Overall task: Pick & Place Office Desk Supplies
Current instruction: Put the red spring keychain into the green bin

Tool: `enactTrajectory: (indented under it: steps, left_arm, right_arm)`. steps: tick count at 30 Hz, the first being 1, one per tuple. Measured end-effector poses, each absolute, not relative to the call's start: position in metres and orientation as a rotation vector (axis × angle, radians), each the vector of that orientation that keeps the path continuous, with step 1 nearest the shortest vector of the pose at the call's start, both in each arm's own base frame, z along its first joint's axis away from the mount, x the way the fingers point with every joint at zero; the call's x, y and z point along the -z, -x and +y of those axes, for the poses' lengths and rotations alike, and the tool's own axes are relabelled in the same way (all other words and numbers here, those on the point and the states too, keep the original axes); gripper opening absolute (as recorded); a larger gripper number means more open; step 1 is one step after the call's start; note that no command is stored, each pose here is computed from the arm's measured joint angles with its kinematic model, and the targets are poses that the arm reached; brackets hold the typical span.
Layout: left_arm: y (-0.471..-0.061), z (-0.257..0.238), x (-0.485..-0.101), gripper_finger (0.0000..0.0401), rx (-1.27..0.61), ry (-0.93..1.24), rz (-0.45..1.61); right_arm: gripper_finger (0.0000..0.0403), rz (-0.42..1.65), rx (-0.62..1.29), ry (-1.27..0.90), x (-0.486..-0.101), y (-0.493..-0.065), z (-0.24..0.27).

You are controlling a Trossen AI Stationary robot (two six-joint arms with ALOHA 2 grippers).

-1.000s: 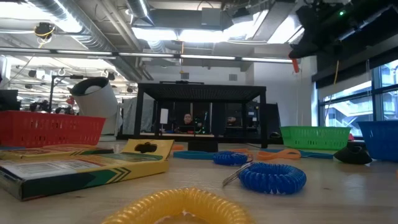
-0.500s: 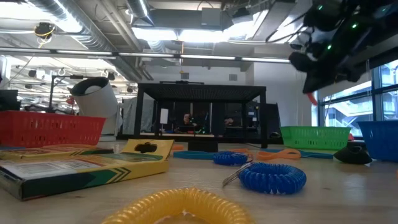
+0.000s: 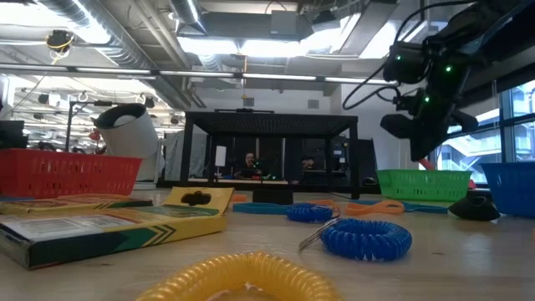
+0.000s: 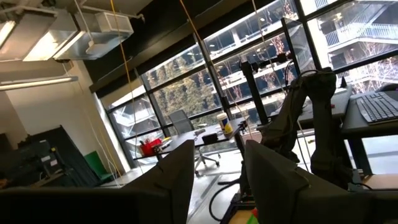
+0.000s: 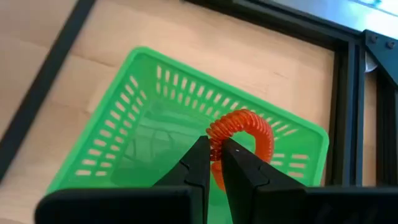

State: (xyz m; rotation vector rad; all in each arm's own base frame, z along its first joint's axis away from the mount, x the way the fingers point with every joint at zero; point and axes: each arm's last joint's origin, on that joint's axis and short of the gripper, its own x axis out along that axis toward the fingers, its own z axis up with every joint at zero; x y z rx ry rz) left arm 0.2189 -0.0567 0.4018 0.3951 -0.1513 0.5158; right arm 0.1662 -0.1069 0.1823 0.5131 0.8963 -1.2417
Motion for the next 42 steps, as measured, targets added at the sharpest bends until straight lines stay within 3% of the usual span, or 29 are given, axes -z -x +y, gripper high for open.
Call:
enactTrajectory:
  steps: [42]
  left_arm:
    - [-0.2189,-0.0567,-0.4018,0.0136,-0.515,-0.394,-0.152]
  right_arm:
    - [0.0037,0.954,1.142,-0.561,-0.1778,-0.1691,-0.1053]
